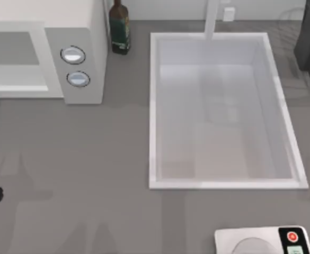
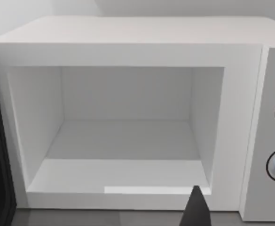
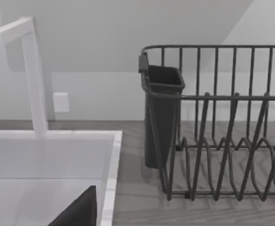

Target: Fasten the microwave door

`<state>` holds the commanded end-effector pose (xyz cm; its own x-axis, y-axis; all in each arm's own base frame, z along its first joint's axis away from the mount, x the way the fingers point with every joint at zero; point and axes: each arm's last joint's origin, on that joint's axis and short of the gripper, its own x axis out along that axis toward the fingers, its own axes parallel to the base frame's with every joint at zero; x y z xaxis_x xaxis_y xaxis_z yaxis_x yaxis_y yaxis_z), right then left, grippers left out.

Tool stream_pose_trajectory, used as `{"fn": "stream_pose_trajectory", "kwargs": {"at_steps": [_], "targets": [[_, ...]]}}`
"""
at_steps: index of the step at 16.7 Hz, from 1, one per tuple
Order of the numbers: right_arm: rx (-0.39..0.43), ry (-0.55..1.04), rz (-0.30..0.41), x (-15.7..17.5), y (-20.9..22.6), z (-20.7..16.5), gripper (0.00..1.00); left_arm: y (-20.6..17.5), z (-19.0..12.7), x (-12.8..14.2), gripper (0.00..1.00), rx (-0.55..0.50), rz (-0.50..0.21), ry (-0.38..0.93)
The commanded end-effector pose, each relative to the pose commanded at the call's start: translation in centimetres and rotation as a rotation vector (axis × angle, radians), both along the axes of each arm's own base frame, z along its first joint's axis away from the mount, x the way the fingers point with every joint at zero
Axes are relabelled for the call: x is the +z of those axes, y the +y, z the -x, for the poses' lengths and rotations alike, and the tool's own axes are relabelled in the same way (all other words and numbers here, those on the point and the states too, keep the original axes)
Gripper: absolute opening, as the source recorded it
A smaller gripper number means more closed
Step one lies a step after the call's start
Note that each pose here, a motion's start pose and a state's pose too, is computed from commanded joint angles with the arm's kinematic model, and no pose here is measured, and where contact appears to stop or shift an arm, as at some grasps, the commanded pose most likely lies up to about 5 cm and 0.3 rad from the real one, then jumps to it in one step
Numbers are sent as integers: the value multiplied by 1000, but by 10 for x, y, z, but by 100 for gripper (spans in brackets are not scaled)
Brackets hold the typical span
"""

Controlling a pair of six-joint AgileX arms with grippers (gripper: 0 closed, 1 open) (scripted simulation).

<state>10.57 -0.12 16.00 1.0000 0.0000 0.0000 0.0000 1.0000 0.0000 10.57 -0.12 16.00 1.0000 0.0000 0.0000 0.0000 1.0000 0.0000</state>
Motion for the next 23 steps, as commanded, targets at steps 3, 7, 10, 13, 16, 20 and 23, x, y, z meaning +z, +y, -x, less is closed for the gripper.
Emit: {"fn": "stream_pose_trajectory", "kwargs": {"at_steps": [3,7,10,13,16,20,23], "targets": [[0,0,0,0,0,0,100,0,0,0,0,0,0,0],[0,0,0,0,0,0,100,0,0,0,0,0,0,0],[0,0,0,0,0,0,100,0,0,0,0,0,0,0],[0,0,0,0,0,0,100,0,-1,-1,0,0,0,4],[0,0,0,0,0,0,100,-1,-6,-4,0,0,0,1],[0,0,0,0,0,0,100,-2,-11,-8,0,0,0,0],[0,0,0,0,0,0,100,-2,-11,-8,0,0,0,0]]}}
